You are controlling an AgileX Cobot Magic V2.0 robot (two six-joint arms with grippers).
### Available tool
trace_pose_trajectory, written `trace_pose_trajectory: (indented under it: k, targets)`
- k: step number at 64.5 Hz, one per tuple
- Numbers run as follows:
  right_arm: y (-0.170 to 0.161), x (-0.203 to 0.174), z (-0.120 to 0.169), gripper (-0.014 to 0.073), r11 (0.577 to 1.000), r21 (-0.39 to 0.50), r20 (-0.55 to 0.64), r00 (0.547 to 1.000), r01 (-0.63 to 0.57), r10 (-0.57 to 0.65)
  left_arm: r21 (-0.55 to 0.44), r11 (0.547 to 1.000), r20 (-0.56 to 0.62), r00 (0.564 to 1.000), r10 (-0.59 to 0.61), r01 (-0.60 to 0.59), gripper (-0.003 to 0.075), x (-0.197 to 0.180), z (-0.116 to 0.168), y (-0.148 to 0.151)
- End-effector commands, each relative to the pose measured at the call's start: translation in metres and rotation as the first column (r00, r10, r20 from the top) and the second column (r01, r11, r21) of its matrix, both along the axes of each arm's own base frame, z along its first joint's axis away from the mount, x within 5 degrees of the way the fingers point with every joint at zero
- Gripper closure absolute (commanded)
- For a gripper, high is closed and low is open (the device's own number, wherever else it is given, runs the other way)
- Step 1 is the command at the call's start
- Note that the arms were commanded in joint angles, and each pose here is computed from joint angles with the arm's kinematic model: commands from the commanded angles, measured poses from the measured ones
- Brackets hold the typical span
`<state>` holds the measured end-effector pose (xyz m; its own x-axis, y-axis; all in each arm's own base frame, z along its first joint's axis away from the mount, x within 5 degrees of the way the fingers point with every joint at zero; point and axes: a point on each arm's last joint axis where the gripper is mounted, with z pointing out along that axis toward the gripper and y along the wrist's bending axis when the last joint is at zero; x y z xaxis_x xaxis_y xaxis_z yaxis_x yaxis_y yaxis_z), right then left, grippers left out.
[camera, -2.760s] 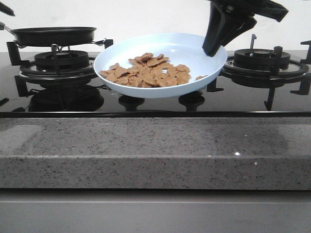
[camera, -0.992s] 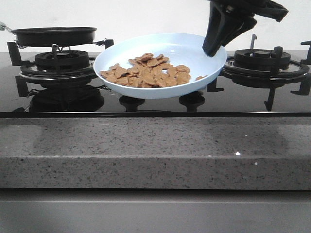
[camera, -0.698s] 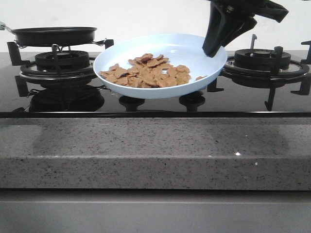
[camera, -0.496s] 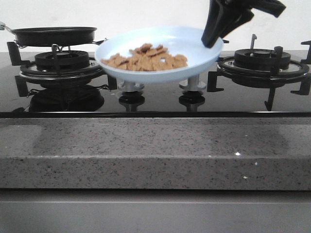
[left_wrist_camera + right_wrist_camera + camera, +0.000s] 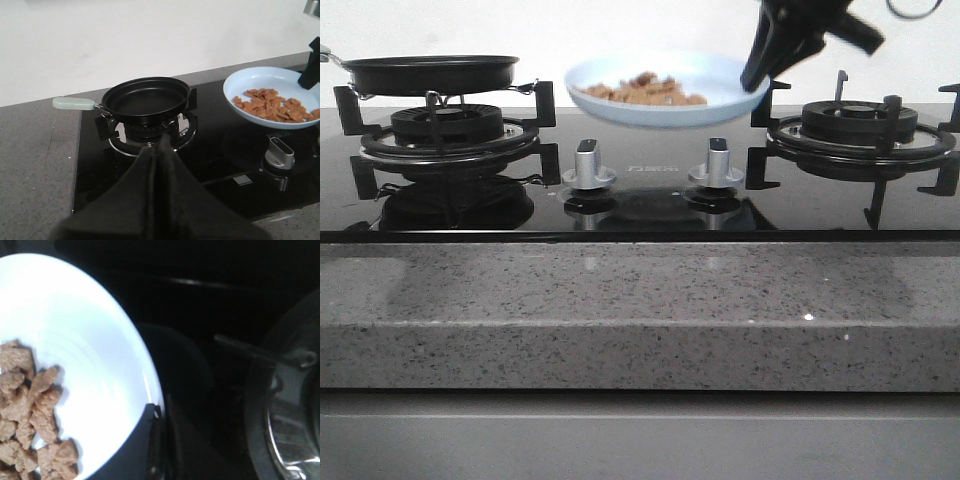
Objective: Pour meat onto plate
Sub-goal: 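Carry the meat-filled plate back between the burners and lower it with the right gripper, then open the right gripper and raise it away from the plate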
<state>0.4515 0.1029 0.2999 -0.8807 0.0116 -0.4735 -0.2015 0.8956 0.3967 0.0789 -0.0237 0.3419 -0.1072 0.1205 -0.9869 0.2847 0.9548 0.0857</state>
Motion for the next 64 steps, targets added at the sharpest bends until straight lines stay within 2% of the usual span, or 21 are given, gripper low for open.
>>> trace_pose_trajectory:
  k: [1, 22, 44, 55, 60, 64]
  targets:
    - [0.001, -0.005, 0.029, 0.0664, 0.999, 0.05, 0.069, 0.998, 0.002, -0.005, -0.055, 0.998, 0.087, 0.996, 0.018, -0.013, 0.0741, 0.0, 0.015, 0.001]
    - [0.002, -0.001, 0.012, 0.0648, 0.999, 0.039, 0.01, 1.0, -0.01, 0.01, -0.055, 0.998, 0.087, 0.996, 0.018, -0.013, 0.0741, 0.0, 0.015, 0.001]
    - [0.002, -0.002, 0.019, 0.0369, 0.999, 0.036, 0.027, 1.0, -0.014, 0.013, -0.055, 0.998, 0.087, 0.996, 0.018, -0.013, 0.0741, 0.0, 0.015, 0.001]
    - [-0.002, -0.004, 0.044, 0.0372, 0.999, -0.019, 0.076, 0.996, -0.033, 0.035, -0.055, 0.998, 0.087, 0.996, 0.018, -0.013, 0.0741, 0.0, 0.015, 0.001]
    - [-0.004, -0.008, 0.056, 0.0429, 0.998, -0.046, 0.078, 0.995, -0.052, 0.056, -0.055, 0.998, 0.087, 0.996, 0.018, -0.013, 0.0741, 0.0, 0.015, 0.001]
    - [-0.004, -0.011, 0.065, 0.0526, 0.997, -0.056, 0.084, 0.994, -0.062, 0.067, -0.055, 0.998, 0.087, 0.996, 0.018, -0.013, 0.0741, 0.0, 0.015, 0.001]
